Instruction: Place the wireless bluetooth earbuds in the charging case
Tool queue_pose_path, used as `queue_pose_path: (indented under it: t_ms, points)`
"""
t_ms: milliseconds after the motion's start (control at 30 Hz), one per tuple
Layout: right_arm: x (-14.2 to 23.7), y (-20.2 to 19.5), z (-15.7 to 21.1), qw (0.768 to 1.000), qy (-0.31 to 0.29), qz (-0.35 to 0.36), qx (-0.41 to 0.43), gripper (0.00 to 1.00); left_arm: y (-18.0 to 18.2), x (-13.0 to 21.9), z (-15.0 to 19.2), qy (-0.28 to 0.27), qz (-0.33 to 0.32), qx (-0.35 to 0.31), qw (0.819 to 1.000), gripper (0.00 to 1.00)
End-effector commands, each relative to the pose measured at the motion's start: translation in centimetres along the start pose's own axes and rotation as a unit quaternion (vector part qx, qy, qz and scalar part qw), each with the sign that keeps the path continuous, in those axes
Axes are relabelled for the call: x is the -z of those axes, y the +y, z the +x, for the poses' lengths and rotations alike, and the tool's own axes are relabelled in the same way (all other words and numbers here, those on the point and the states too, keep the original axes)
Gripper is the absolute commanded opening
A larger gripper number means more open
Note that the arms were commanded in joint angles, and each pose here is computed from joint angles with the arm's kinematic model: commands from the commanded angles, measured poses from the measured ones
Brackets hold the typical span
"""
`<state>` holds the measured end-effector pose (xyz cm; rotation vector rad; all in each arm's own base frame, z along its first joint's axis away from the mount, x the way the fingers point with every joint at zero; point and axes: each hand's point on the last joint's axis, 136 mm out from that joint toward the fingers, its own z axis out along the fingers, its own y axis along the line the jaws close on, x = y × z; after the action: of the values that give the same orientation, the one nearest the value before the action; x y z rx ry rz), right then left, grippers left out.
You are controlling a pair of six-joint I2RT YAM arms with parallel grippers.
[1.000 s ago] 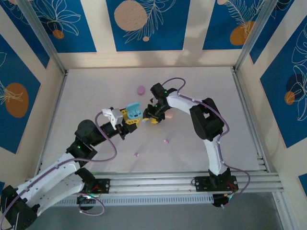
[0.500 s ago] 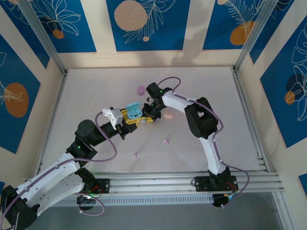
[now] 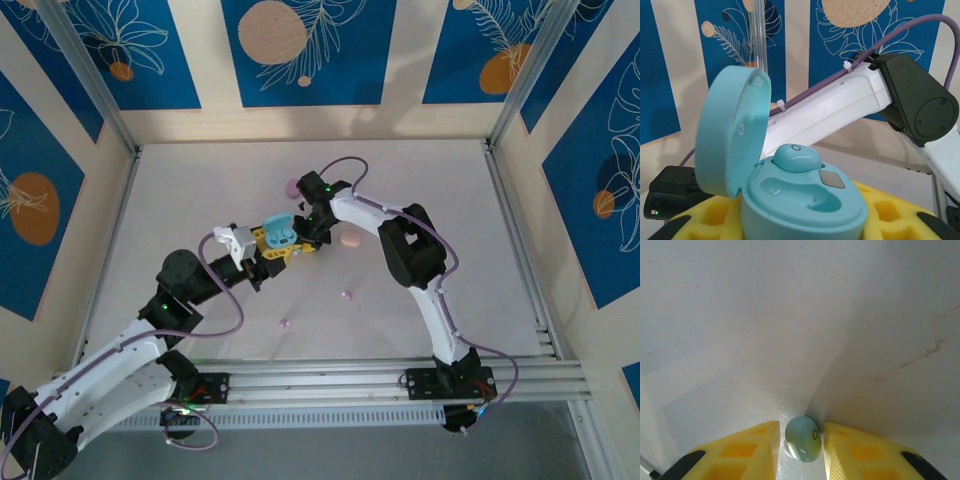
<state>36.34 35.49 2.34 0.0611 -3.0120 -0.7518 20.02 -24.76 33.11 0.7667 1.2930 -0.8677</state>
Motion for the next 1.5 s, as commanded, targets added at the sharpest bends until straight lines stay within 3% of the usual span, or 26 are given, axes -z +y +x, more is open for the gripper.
queue_pose_path:
  t_ms: [0,267,400,700,1000,1167,1300,1467]
  points:
    - [-2.0,-0.4,0.7,1.000,0.016,0.020,0.015,0.29,-0.1,-0.2,-1.9,-0.022,0.002,-0.007,1.000,0.24]
    - [-1.9,0.2,0.7,0.999,0.018,0.021,0.030,0.22,-0.1,-0.3,-1.8,-0.019,0.003,-0.004,1.000,0.24]
    - [0.0,0.6,0.6,0.999,0.000,0.029,0.038,0.19,0.1,-0.3,-1.5,-0.016,0.000,-0.005,1.000,0.24]
    - [8.1,0.6,1.6,0.997,-0.069,-0.007,0.030,0.19,1.1,-0.4,0.1,0.014,-0.029,-0.013,0.999,0.24]
    - [19.9,0.1,6.3,0.984,-0.167,-0.055,0.038,0.19,2.0,-2.0,3.4,0.057,-0.032,-0.028,0.997,0.24]
    - [25.6,2.0,9.2,0.971,-0.205,-0.095,0.079,0.19,2.2,-3.6,4.3,0.061,-0.019,-0.032,0.997,0.23]
    - [28.0,4.2,11.3,0.963,-0.207,-0.132,0.114,0.19,2.4,-4.7,4.6,0.058,-0.016,-0.034,0.998,0.23]
    - [28.2,6.4,12.9,0.958,-0.193,-0.150,0.151,0.19,2.1,-5.8,4.8,0.059,-0.006,-0.037,0.998,0.23]
